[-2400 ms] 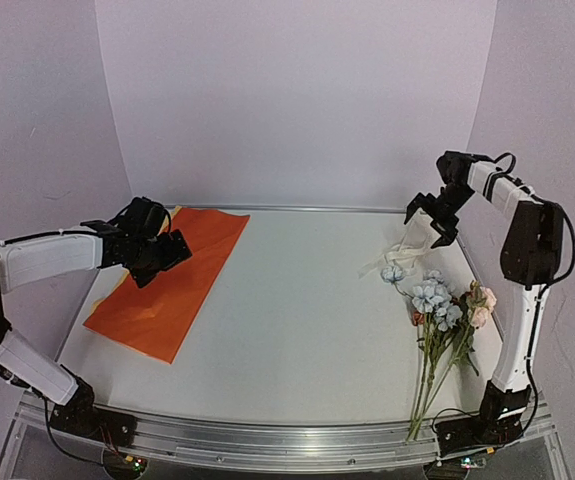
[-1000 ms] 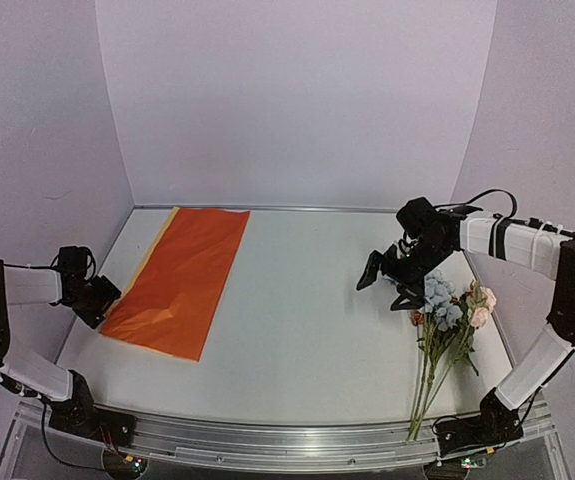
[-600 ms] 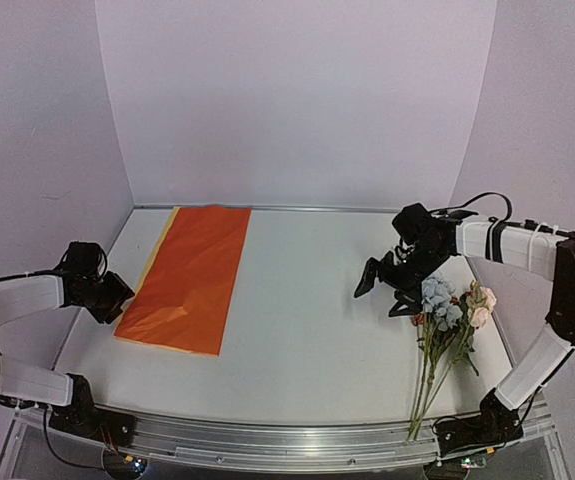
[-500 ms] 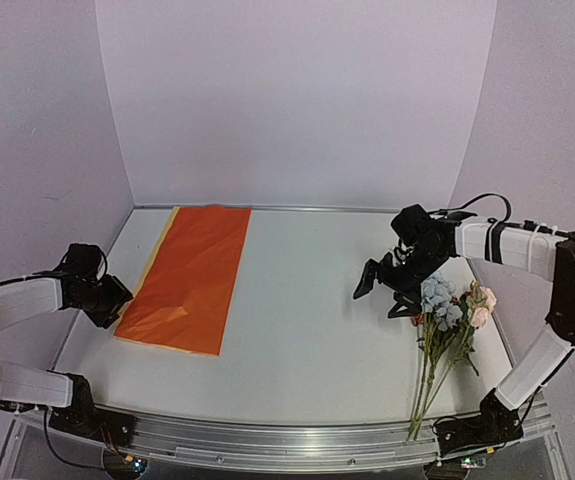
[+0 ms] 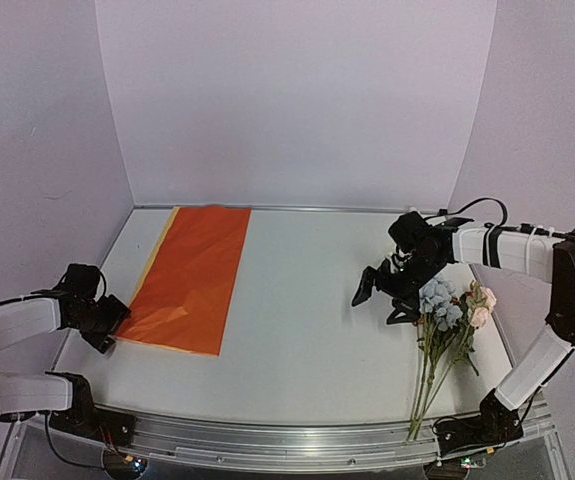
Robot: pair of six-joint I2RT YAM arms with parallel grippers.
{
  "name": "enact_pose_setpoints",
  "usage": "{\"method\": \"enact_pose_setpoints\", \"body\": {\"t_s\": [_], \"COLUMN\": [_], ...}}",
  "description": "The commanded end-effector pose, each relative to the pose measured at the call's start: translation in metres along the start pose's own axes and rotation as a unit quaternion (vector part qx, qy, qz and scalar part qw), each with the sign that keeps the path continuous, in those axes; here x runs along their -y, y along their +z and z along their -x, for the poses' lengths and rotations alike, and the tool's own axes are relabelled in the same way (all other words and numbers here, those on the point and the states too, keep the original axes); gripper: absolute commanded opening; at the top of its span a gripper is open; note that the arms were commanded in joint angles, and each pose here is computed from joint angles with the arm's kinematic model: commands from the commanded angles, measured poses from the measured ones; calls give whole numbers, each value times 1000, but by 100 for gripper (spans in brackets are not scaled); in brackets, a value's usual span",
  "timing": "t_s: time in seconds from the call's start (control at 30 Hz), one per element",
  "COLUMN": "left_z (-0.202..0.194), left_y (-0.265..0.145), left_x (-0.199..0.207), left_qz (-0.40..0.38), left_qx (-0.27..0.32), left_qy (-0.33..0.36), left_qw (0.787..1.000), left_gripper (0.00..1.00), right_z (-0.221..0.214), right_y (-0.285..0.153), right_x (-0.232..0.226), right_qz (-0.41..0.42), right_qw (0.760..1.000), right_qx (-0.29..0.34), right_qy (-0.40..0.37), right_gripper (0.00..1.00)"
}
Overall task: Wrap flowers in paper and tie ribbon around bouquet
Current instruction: Pick up the corner of the folded wrapping paper at the corner of the board.
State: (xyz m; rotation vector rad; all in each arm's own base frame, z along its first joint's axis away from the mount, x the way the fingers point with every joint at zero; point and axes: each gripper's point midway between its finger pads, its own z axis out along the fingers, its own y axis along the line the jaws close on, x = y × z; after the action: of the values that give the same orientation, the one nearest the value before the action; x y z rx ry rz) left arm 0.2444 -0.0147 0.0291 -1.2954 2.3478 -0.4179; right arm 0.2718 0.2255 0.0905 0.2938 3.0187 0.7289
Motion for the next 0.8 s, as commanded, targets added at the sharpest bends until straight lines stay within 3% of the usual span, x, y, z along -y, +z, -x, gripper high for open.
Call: {"method": "enact_pose_setpoints", "body": {"t_s": [0.0, 0.37, 0.5, 0.53, 0.63, 0.77], "left_z": [3, 6, 37, 47, 64, 45], "left_y": [0, -5, -38, -49, -86, -115], "left_x": [20, 31, 71, 85, 142, 206], "left_qz": [-43, -66, -108, -121, -190, -300], "left_qx": [2, 5, 68, 88, 121, 85], "left_qy": [-9, -3, 72, 96, 197, 343], "left_qw": [999, 998, 989, 984, 954, 886], "left_gripper": [70, 26, 6, 1, 0, 0], "right_z": [2, 2, 1, 1, 1, 0], "right_y": [1, 5, 7, 7, 7, 10], "right_x": [-4, -5, -9, -10, -15, -21], "right_qz": [2, -2, -1, -1, 4, 2], "right_qw": [1000, 1000, 1000, 1000, 1000, 1000], "right_qx": [6, 3, 1, 0, -5, -13], "right_qy": [-4, -3, -6, -7, -8, -12], "right_gripper": [98, 96, 96, 96, 96, 94]}}
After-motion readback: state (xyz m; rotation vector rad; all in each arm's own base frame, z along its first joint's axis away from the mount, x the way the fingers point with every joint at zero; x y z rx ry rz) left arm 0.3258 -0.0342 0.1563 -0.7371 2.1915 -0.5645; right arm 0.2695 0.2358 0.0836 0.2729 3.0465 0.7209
